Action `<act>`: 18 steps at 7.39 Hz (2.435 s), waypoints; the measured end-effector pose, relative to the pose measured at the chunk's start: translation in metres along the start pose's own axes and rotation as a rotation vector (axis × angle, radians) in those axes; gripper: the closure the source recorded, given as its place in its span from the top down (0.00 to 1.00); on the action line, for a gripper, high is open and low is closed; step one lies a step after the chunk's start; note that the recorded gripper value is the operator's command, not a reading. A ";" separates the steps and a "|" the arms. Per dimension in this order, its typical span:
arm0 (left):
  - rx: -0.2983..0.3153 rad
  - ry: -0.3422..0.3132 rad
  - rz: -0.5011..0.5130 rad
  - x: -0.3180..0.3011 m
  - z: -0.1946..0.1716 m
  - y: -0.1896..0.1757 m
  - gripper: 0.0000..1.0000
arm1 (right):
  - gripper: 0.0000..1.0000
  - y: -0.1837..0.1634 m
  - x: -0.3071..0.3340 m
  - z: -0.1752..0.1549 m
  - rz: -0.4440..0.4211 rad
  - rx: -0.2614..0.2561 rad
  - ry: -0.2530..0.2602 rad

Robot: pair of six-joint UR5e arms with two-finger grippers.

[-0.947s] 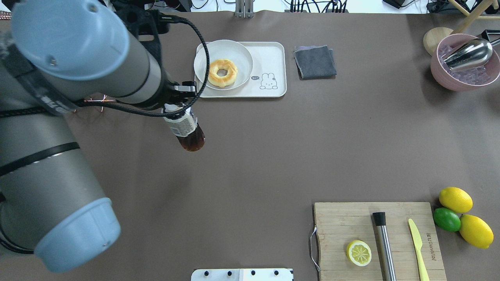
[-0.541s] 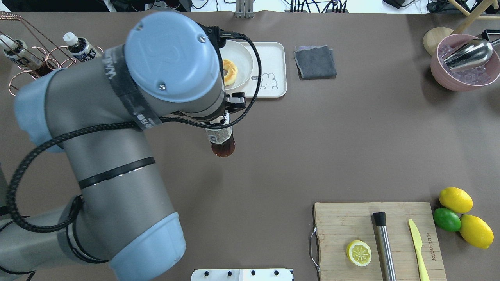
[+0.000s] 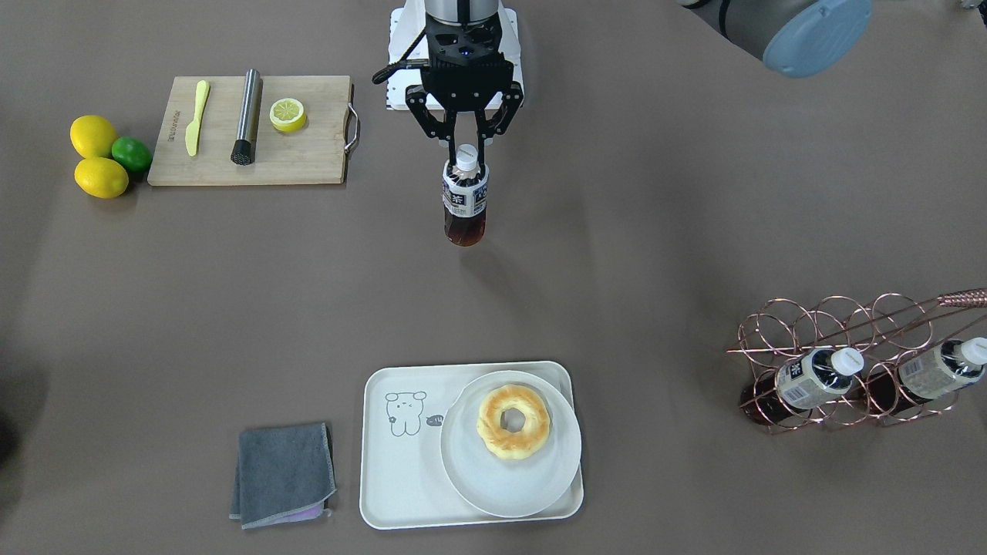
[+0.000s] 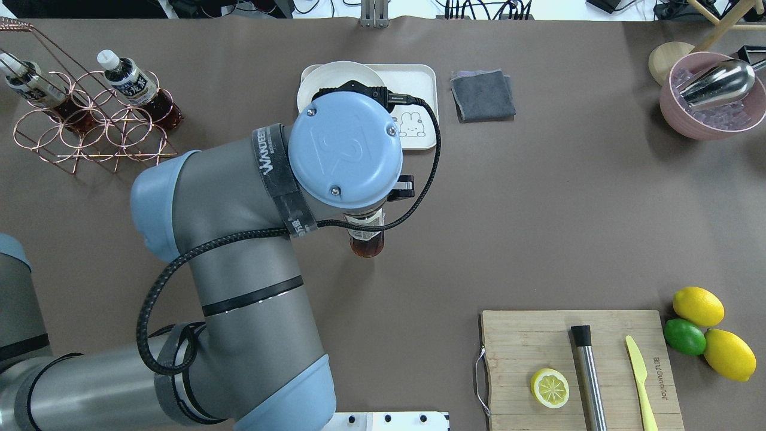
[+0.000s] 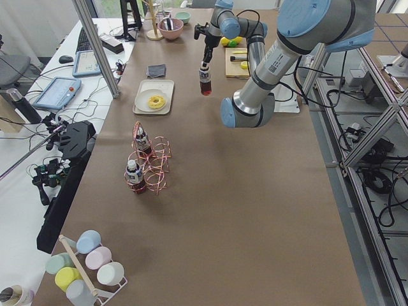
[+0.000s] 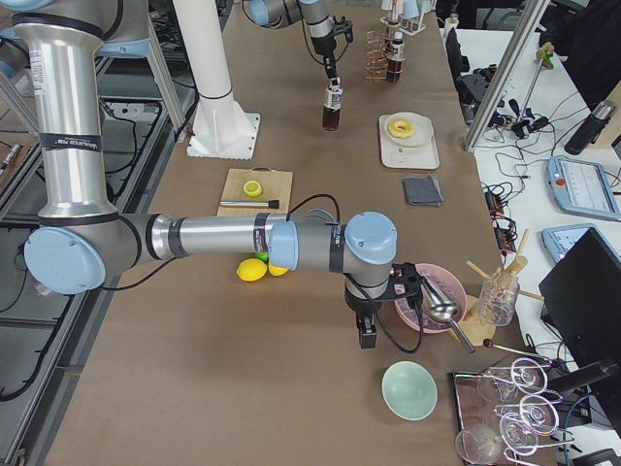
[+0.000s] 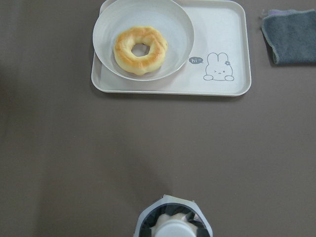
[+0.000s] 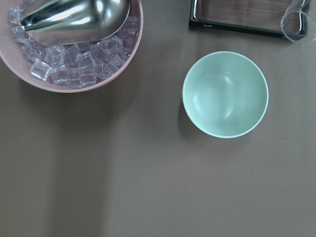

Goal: Place tea on tray
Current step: 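Carry the tea bottle with the left gripper toward the table center, then set the bottle down on the table and withdraw the left gripper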

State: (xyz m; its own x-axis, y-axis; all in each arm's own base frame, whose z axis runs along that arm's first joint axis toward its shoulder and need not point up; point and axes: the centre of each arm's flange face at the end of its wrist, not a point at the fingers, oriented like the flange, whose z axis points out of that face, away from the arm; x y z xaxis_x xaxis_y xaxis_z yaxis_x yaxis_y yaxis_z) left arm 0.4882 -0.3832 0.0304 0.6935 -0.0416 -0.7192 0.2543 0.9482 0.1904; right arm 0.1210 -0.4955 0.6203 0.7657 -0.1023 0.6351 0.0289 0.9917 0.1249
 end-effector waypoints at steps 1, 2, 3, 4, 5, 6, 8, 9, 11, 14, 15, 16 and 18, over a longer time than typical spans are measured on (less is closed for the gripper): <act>0.009 -0.003 0.007 0.002 0.007 0.008 0.00 | 1.00 0.000 0.000 0.000 0.001 0.000 0.000; 0.016 -0.001 0.013 0.002 0.014 0.014 0.00 | 1.00 0.000 0.001 0.001 0.001 -0.001 0.000; 0.019 0.003 0.015 -0.002 0.022 0.018 0.00 | 1.00 0.001 0.001 0.001 0.002 -0.002 0.000; 0.021 0.010 0.016 -0.005 0.028 0.020 0.00 | 1.00 0.001 0.001 0.001 0.002 -0.003 0.000; 0.020 0.014 0.018 -0.007 0.032 0.022 0.54 | 1.00 0.001 0.001 0.002 0.003 -0.003 0.001; 0.018 0.015 0.020 -0.007 0.034 0.025 0.98 | 1.00 0.001 0.001 0.001 0.002 -0.003 0.001; 0.031 0.015 0.022 -0.008 0.033 0.025 0.98 | 1.00 0.001 0.001 0.001 0.002 -0.003 0.001; 0.045 0.021 0.027 -0.008 0.029 0.024 0.98 | 1.00 0.000 0.001 0.001 0.002 -0.002 0.000; 0.064 0.068 0.034 -0.016 0.004 0.022 0.98 | 1.00 -0.002 -0.001 -0.002 -0.001 0.003 0.000; 0.101 0.038 0.167 -0.071 0.003 0.003 0.98 | 1.00 -0.016 -0.025 -0.022 -0.009 0.052 -0.071; 0.112 0.040 0.189 -0.097 0.011 -0.003 0.98 | 1.00 -0.023 -0.046 -0.032 0.009 0.070 -0.099; 0.119 0.064 0.184 -0.127 0.020 -0.016 0.98 | 1.00 -0.030 -0.077 -0.039 0.022 0.079 -0.118; 0.126 0.078 0.241 -0.192 0.040 -0.039 0.98 | 1.00 -0.051 -0.160 -0.052 0.064 0.088 -0.144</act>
State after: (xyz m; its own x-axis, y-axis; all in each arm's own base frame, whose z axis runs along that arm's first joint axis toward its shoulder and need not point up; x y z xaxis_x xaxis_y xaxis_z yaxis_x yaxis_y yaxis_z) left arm 0.3717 -0.4248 0.1876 0.6914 0.2089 -0.6916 0.1739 0.8810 0.4399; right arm 0.0305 -0.5258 0.4733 0.6638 -0.0560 0.7458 -0.0781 0.9865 0.1436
